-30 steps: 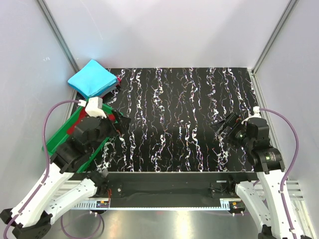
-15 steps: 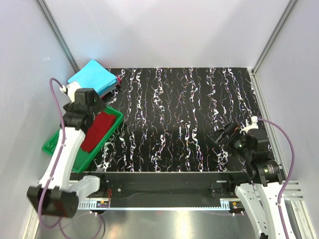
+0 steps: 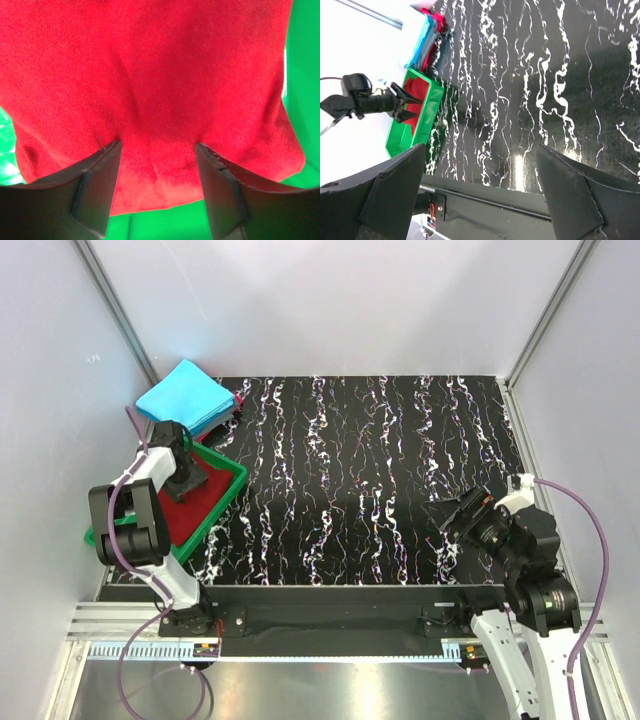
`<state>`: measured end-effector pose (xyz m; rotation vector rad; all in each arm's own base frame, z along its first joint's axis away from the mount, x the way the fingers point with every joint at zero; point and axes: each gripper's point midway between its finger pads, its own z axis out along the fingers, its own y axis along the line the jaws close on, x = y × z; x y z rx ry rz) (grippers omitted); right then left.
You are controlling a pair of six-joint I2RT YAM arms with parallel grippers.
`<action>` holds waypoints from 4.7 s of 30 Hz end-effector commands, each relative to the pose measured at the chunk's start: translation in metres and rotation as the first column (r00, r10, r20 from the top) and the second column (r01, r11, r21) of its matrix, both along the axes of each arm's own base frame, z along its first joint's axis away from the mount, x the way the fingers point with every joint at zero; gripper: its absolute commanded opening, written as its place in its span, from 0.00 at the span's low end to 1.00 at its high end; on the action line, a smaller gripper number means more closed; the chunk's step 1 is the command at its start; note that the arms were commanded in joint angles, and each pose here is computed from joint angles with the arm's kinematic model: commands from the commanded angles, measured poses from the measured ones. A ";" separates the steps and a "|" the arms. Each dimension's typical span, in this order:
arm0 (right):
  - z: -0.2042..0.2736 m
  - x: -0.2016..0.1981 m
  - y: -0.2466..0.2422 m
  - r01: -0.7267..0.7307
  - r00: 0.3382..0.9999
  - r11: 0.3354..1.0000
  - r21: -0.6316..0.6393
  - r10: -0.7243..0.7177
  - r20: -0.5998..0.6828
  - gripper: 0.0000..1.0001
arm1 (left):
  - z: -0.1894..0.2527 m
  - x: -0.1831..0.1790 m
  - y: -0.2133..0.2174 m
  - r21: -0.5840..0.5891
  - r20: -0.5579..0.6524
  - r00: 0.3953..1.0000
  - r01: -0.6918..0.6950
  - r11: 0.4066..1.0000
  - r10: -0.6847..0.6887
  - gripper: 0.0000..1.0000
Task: Fold and stack the t-shirts
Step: Grab the tshirt from the pile, then move the tshirt to the center of the board, then flatten the tshirt out
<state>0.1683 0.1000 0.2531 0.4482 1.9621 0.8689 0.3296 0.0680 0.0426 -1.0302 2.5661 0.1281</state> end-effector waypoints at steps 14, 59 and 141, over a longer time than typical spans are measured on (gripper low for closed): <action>0.009 0.001 -0.007 0.041 0.999 0.999 -0.011 -0.040 0.034 0.97 | 0.209 0.033 0.006 0.189 0.500 0.859 0.020 0.982 -0.113 0.07; -0.173 0.068 0.003 0.136 0.835 0.990 -0.021 -0.126 -0.535 0.73 | 0.055 -0.107 -0.338 -0.247 0.471 0.470 0.882 0.400 -0.746 0.67; -0.023 0.104 -0.038 0.247 0.943 0.965 -0.086 -0.260 -0.206 0.70 | 0.028 -0.077 -0.482 0.560 -0.046 -0.053 0.825 -0.070 -0.998 0.61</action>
